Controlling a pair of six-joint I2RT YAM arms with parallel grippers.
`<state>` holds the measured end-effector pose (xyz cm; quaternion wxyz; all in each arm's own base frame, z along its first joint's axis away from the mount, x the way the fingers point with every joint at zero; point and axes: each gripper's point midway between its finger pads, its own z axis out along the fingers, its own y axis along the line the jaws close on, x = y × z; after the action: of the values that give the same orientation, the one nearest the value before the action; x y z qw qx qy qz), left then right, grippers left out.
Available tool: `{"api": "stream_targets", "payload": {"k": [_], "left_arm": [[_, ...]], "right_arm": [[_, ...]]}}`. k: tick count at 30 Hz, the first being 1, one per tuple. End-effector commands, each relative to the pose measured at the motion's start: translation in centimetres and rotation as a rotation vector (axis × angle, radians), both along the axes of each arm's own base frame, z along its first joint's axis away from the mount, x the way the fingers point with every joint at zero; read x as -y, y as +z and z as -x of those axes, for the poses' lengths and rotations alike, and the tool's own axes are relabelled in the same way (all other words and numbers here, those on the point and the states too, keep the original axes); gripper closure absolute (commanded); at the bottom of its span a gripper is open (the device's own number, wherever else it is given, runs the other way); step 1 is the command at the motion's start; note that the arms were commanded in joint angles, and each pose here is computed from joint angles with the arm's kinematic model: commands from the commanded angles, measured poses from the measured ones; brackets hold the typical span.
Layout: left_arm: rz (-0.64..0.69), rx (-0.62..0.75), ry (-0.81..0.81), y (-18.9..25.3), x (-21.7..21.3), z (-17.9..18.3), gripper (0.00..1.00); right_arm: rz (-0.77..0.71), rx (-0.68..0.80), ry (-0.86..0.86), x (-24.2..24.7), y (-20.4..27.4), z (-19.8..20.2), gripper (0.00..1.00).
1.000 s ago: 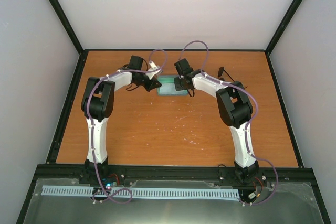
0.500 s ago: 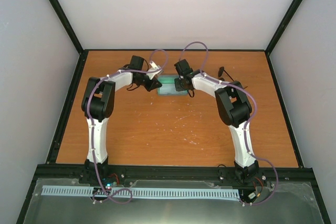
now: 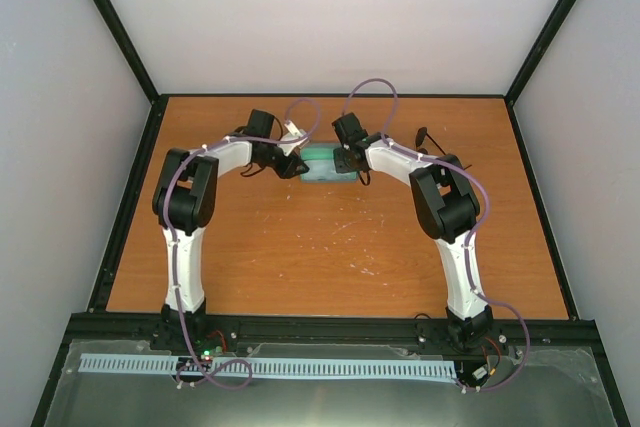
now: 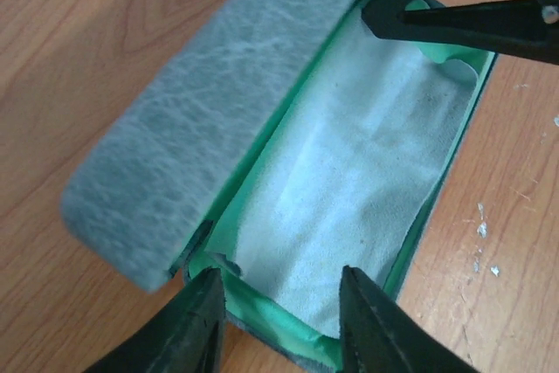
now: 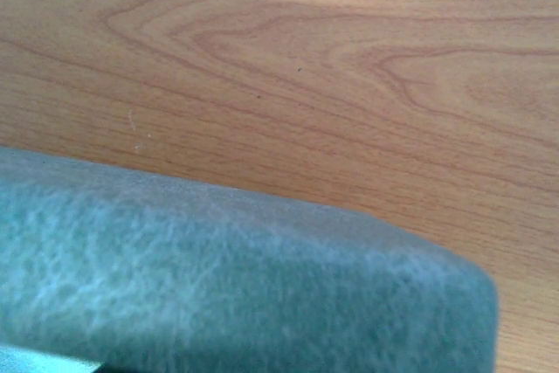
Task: Organize the sunglasses
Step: Place the glasses cleaning cloth in the sunglasses case, then adjust the sunglasses at the center of the board.
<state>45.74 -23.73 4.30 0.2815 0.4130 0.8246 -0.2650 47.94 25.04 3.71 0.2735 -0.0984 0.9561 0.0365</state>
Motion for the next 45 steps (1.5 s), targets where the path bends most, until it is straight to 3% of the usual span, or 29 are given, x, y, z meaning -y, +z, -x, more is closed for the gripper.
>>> {"api": "stream_targets", "payload": {"k": [1, 9, 14, 16, 19, 22, 29, 45], "left_arm": [[0.014, 0.08, 0.008, 3.0, 0.3, -0.3, 0.61], [0.012, 0.125, 0.042, 4.4, -0.4, 0.5, 0.39], [0.004, 0.145, 0.061, 5.0, -0.9, 0.9, 0.36], [0.003, 0.152, 0.067, 5.2, -1.1, 1.2, 0.36], [0.005, 0.161, 0.073, 5.7, -1.3, 1.6, 0.36], [0.004, 0.17, 0.074, 6.0, -1.5, 2.1, 0.37], [-0.001, 0.172, 0.076, 5.7, -1.8, 2.8, 0.38], [-0.012, 0.176, 0.086, 5.4, -2.2, 3.0, 0.38]], "right_arm": [[-0.012, 0.091, -0.041, 0.8, 3.7, -1.1, 0.65], [-0.057, 0.167, -0.086, 1.5, 7.7, -0.7, 0.58], [-0.076, 0.208, -0.116, 2.2, 10.6, -0.3, 0.58], [-0.074, 0.232, -0.152, 3.1, 11.7, -0.1, 0.6], [-0.019, 0.255, -0.28, 7.1, 12.8, 0.1, 0.76], [0.034, 0.21, -0.414, 12.7, 11.7, 0.2, 0.95], [0.074, 0.099, -0.608, 22.5, 7.7, 0.7, 0.97], [0.048, -0.054, -0.611, 23.0, 0.8, -0.9, 0.97]]}}
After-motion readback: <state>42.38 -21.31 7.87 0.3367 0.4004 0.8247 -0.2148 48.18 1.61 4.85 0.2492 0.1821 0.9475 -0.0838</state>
